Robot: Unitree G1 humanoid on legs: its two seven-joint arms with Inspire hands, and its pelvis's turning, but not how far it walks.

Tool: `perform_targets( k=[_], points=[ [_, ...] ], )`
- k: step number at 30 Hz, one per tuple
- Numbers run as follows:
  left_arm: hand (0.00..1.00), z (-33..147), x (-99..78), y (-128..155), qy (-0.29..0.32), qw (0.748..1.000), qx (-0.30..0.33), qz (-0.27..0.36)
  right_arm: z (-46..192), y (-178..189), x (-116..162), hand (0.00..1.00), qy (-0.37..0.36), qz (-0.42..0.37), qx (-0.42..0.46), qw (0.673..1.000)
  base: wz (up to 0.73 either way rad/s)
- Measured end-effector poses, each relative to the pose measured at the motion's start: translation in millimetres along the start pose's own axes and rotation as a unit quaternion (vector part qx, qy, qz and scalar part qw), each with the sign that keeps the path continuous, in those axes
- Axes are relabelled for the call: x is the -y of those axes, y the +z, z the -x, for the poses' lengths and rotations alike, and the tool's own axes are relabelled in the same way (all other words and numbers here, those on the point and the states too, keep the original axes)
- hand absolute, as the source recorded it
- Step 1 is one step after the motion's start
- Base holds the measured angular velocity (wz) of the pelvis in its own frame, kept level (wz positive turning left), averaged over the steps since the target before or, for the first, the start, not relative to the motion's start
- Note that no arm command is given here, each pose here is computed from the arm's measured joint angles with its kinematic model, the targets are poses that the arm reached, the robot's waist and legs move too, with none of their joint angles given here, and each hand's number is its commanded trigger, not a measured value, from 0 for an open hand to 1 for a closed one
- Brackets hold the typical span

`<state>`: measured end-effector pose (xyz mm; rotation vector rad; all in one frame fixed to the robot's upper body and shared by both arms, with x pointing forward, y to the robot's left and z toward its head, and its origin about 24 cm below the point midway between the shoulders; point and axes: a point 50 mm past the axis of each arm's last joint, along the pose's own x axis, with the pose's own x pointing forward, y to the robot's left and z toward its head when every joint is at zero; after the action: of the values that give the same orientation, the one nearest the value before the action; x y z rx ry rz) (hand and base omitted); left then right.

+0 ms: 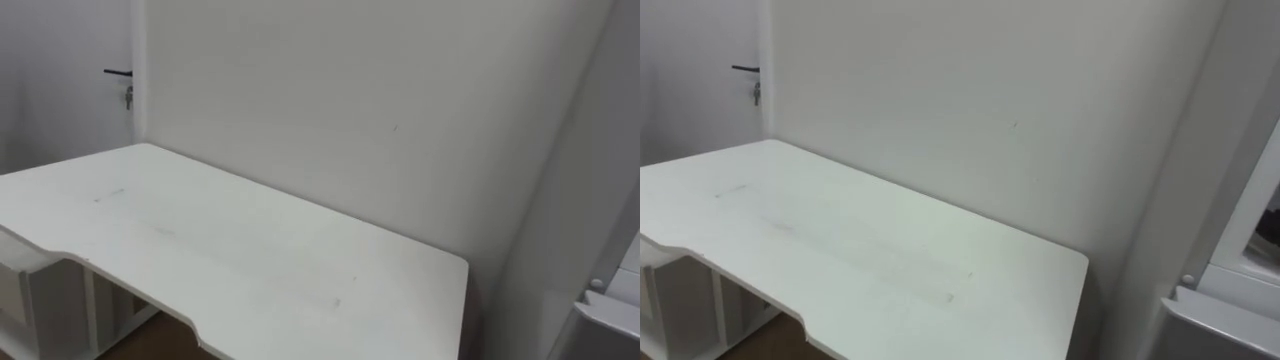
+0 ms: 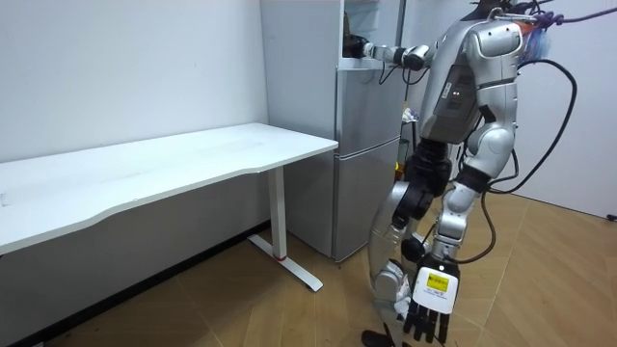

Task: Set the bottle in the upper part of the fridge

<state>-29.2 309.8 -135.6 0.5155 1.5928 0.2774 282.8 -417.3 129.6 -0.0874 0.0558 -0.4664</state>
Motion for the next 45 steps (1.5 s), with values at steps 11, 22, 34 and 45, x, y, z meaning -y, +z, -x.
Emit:
perform_targets(
  k=[11, 22, 34, 45],
  points=[
    [0.00, -0.2, -0.6, 5, 0.000, 1.000, 0.007, 0.009, 1, -2, 1, 0.00, -0.001, -0.019, 0.000, 1.000, 0.00],
    [0.00, 0.3, 6.1, 2, -0.008, 1.000, -0.001, 0.010, 3, -5, 6, 1.00, -0.038, -0.135, 0.017, 0.990, -0.01],
    [0.00, 2.4, 15.2, -14, -0.010, 1.000, -0.020, 0.014, 7, -9, 12, 1.00, -0.050, -0.205, 0.024, 0.977, -0.01],
    [0.00, 2.9, 14.7, -20, -0.016, 0.999, -0.025, 0.044, 8, -9, 13, 0.00, -0.045, -0.189, 0.022, 0.981, 0.00]
  ],
)
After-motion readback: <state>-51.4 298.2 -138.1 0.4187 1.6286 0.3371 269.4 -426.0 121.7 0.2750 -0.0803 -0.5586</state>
